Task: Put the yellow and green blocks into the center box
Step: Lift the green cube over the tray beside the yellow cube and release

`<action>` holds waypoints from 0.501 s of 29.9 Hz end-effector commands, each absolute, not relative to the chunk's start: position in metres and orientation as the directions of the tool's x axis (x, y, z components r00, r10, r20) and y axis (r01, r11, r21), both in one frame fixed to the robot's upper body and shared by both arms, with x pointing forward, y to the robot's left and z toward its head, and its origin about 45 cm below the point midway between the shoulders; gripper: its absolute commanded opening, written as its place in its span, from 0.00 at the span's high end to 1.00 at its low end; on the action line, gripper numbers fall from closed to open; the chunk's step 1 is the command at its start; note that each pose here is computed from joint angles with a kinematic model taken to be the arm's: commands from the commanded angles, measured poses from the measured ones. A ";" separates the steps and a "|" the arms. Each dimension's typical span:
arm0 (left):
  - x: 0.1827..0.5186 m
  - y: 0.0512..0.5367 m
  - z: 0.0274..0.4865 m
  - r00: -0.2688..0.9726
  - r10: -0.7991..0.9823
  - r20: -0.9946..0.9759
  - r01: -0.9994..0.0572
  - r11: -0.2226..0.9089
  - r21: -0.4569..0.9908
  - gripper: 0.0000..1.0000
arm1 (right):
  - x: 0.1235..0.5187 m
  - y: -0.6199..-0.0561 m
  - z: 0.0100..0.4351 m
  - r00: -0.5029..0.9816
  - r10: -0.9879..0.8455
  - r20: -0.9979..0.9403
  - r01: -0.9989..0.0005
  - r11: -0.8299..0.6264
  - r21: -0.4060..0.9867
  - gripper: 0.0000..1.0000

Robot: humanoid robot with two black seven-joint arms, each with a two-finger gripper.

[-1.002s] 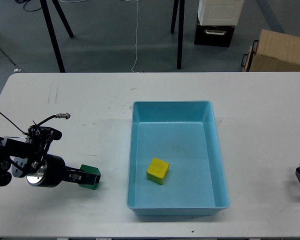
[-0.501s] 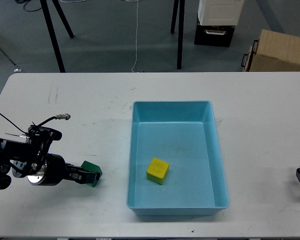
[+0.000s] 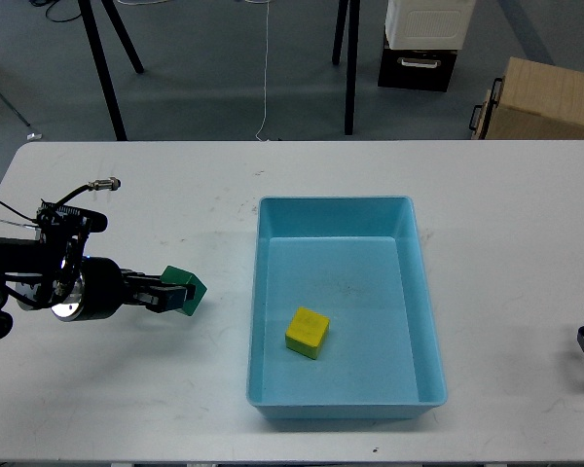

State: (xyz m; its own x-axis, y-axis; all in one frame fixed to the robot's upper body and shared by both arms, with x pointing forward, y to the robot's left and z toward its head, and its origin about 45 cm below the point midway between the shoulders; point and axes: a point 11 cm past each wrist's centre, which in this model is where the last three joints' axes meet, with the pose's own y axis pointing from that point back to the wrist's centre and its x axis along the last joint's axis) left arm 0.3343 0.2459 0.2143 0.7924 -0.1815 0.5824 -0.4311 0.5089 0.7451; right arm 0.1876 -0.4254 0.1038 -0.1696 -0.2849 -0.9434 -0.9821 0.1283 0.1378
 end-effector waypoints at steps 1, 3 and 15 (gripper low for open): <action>0.345 0.229 0.242 0.778 -0.163 0.607 -0.439 0.549 0.711 1.00 | 0.187 -0.426 0.104 -0.170 -0.285 -0.943 -0.982 0.130 0.138 0.00; 0.349 0.213 0.258 0.773 -0.148 0.616 -0.431 0.590 0.683 1.00 | 0.187 -0.426 0.104 -0.170 -0.285 -0.943 -0.982 0.130 0.138 0.00; 0.320 0.125 0.262 0.792 -0.282 0.542 -0.213 0.704 0.677 1.00 | 0.182 -0.428 0.102 -0.182 -0.285 -0.941 -0.979 0.140 0.147 0.00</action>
State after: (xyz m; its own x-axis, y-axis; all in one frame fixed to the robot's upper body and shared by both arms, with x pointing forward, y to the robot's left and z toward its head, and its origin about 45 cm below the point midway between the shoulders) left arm 0.3265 0.1358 0.2662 0.7943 -0.2513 0.5531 -0.2457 0.6998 0.6708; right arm 0.1838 -0.4277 0.1028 -0.1778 -0.2854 -0.9418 -0.9801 0.1373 0.1434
